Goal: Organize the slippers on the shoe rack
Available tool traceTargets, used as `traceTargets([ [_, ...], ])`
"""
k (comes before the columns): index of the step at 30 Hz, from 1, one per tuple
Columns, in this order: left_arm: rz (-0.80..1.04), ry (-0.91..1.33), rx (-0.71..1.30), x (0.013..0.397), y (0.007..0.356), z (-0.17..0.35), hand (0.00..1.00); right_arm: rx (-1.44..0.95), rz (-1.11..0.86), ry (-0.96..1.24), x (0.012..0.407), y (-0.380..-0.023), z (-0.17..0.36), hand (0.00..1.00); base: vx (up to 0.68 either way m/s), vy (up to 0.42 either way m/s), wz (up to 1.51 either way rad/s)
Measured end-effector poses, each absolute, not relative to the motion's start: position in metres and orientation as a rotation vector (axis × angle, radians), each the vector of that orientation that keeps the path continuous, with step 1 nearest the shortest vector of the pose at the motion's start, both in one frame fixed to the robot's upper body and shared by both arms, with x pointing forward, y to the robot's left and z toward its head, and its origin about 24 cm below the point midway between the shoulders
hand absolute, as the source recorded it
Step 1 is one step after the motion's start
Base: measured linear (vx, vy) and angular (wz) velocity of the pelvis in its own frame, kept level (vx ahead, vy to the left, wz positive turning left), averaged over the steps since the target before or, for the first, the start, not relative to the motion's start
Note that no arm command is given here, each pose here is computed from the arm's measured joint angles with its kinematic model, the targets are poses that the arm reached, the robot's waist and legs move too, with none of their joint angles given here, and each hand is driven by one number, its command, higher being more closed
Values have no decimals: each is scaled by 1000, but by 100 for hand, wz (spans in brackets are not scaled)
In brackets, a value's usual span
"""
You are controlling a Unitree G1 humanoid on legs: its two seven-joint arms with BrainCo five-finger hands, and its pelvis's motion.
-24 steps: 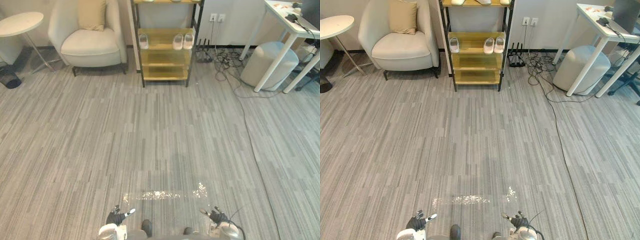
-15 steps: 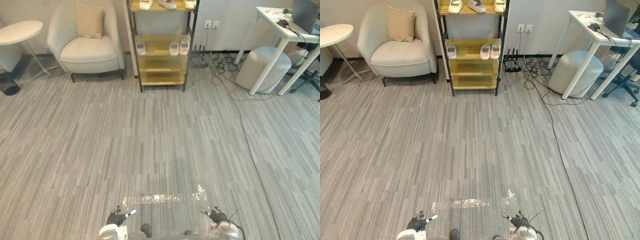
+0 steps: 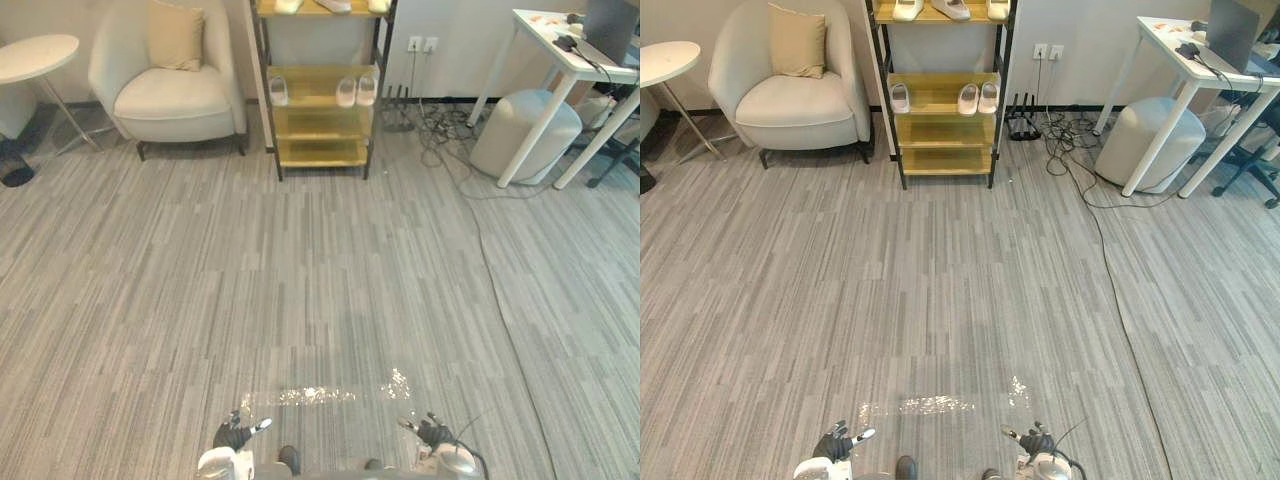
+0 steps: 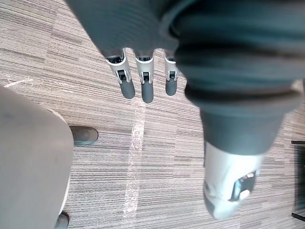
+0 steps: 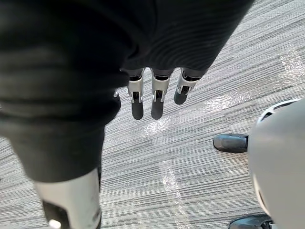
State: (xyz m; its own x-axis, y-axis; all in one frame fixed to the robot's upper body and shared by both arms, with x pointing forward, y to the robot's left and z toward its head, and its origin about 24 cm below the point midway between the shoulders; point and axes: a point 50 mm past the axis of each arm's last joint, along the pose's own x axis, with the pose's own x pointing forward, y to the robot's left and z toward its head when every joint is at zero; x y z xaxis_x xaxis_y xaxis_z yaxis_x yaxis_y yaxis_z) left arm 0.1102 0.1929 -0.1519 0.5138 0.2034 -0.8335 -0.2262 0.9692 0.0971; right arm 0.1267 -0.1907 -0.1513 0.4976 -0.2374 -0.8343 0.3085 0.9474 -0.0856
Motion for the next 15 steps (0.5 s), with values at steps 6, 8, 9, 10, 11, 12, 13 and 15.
traceTargets([
  [6, 283, 924, -31, 126, 200, -143, 0, 70, -326, 1001, 125, -189, -152, 0, 2, -18, 3],
  [8, 287, 910, -42, 129, 198, -141, 0, 50, -323, 1003, 124, -193, -152, 0, 38, 9, -2],
  [9, 286, 891, -44, 133, 197, -139, 0, 47, -334, 1015, 119, -195, -153, 0, 96, 32, -4],
  [10, 285, 889, -45, 134, 197, -139, 0, 49, -335, 1020, 117, -194, -154, 0, 112, 69, -16],
  [11, 286, 890, -48, 134, 196, -139, 0, 44, -343, 1017, 119, -197, -153, 0, 102, 72, -19],
  [12, 284, 887, -50, 134, 196, -138, 0, 39, -345, 1011, 121, -200, -152, 0, 218, 211, -34],
  [13, 283, 883, -54, 134, 194, -138, 0, 32, -347, 1002, 124, -202, -150, 0, 169, 173, -26],
  [15, 285, 890, -60, 131, 193, -139, 0, 27, -348, 1000, 124, -204, -150, 0, 219, 230, -27],
])
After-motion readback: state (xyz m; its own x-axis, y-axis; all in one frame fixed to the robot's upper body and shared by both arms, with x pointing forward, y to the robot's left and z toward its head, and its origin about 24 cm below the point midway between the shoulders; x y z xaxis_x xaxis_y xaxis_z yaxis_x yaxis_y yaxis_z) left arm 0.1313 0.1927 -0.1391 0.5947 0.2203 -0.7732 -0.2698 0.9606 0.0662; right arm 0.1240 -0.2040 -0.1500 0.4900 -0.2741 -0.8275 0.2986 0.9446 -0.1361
